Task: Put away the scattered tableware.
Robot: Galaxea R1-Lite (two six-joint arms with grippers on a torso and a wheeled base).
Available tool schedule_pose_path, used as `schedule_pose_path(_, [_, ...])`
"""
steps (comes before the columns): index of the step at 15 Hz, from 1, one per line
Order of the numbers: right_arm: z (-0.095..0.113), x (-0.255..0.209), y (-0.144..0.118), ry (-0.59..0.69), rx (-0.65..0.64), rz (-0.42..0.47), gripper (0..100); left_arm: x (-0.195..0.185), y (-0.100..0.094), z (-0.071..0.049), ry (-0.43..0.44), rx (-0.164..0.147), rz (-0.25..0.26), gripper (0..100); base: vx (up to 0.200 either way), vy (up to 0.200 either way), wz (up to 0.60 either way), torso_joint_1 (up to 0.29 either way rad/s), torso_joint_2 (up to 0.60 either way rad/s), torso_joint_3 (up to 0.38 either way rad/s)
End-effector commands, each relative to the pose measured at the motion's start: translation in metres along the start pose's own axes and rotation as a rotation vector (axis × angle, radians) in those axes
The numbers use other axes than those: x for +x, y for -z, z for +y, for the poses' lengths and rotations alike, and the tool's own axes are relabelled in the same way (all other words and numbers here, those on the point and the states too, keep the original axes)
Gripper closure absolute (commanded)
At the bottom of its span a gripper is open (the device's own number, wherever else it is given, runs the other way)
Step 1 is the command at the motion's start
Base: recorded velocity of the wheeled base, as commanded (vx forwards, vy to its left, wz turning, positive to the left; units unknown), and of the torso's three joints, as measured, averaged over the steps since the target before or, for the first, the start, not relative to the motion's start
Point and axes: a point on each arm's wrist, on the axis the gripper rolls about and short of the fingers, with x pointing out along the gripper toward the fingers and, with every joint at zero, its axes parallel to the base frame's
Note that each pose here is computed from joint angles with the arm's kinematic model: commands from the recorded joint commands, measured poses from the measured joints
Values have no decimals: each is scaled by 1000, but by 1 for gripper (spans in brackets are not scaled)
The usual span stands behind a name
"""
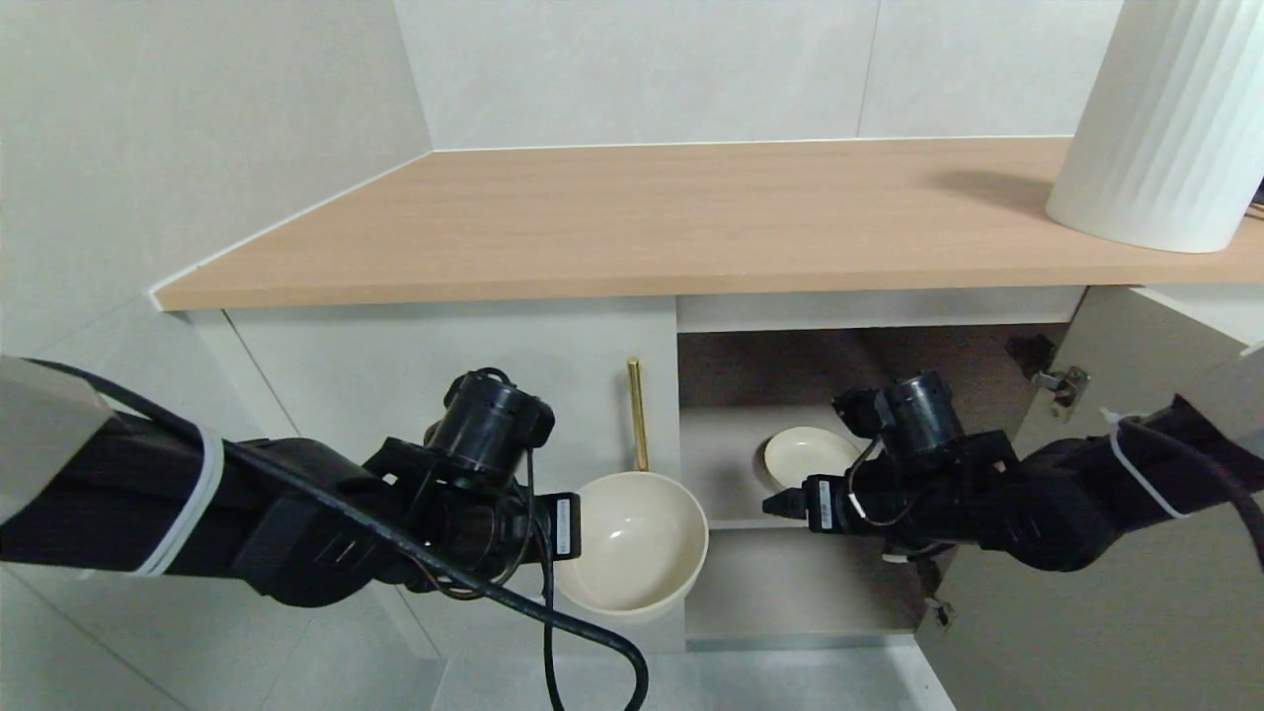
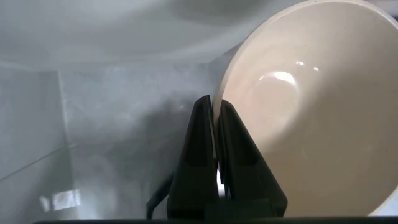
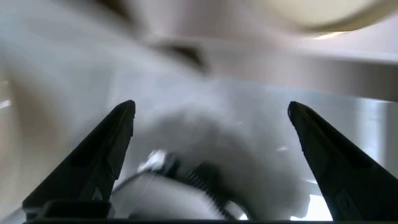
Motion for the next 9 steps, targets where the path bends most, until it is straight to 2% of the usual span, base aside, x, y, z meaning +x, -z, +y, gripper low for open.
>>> schedule_pose_path(1, [25,-31,3,-94,-44,-19,0,13,11,-6,-27,30,40,100,0,0,0,0,0,0])
schedule_pose_path(6, [56,-38,25,-164,-113,68,0,17,18,-11,-47,63,59,100,0,0,0,0,0,0])
schedule_pose_path(9, [60,-29,35,-158,-129,100,0,17,22,-16,-40,80,67,100,0,0,0,0,0,0])
